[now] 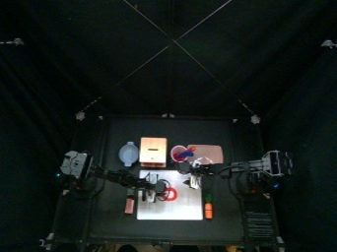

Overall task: Get the cutter from the drawer then cut the dough then place the extra dough in the bowl
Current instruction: Place the extra dough in the bowl

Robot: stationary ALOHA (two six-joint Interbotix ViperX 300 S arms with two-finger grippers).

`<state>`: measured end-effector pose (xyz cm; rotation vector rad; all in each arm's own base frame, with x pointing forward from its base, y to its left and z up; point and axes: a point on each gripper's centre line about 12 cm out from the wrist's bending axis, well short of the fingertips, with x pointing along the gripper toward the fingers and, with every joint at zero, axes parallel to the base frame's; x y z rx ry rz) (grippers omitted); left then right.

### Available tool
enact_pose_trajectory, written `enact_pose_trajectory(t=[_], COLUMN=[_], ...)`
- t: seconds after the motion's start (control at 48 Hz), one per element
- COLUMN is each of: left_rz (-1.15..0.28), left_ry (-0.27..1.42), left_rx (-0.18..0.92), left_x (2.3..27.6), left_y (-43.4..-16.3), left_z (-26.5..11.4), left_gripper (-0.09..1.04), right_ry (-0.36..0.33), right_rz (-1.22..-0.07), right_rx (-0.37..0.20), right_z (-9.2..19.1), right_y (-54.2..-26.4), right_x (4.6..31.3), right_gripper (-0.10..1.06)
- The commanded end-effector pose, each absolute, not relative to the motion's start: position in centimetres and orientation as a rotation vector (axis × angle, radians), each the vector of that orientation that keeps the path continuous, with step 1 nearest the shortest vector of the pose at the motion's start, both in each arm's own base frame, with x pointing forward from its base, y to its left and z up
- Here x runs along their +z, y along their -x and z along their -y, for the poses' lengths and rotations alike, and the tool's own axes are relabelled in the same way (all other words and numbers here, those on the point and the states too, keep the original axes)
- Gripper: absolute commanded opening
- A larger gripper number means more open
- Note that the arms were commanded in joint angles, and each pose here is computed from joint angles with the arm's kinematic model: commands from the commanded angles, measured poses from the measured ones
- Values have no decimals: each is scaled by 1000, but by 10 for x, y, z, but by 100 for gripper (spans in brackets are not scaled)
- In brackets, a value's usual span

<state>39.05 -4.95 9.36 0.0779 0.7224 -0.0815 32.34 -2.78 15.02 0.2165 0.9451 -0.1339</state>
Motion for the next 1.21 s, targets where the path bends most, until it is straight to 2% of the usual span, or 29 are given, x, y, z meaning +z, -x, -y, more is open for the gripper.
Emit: enact_pose_trajectory(t=[0.021, 0.417, 0.729, 1.208], left_rz=[-693, -731, -822, -917], left_ry=[-77, -58, -43, -49], left_rx=[-76, -54, -67, -100], left_x=[103, 98, 86, 72], left_y=[-397, -410, -413, -406], left_z=[47, 35, 32, 37], left_gripper=[77, 77, 76, 69], right_ry=[-216, -216, -214, -218], right_rz=[-913, -931, -942, -942], right_rx=[-135, -134, -133, -139], right_z=[29, 28, 28, 30], right_y=[-327, -327, -327, -326], right_x=[159, 153, 149, 149], right_gripper=[92, 92, 92, 92])
